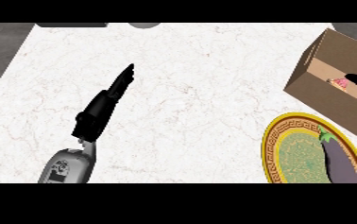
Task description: Pick the cupcake from the plate and place it in the cardboard box
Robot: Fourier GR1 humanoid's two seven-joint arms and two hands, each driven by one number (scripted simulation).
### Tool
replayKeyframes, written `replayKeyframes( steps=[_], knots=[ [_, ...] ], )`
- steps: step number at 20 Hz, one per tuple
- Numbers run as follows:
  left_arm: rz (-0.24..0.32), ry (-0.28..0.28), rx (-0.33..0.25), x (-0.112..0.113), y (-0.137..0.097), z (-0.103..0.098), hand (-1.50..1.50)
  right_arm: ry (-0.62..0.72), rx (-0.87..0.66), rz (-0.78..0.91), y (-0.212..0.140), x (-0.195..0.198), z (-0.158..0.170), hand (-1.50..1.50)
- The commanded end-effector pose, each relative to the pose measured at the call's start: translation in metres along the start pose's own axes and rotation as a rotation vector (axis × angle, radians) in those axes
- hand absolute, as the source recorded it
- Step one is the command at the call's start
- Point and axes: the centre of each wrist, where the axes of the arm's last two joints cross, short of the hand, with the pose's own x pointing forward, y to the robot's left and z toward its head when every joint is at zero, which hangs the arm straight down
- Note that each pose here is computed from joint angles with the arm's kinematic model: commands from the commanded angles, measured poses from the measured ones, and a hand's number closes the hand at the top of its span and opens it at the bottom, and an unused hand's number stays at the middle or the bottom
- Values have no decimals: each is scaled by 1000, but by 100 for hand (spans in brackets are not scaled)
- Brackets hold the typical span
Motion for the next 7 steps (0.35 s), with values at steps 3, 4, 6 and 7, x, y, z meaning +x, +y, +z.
replayKeyframes(
  steps=[3,4,6,7],
  knots=[
    [3,22,14,-20,10,9,0,-39,-197,-325,-34,-17,1,-150],
    [-5,17,4,-15,4,2,0,-39,-203,-403,-45,-21,-7,-150],
    [2,8,12,-6,10,15,0,-37,-228,-470,-54,-33,4,-150],
    [-10,16,22,-15,10,13,0,-27,-243,-477,-58,-49,15,-150]
  ],
)
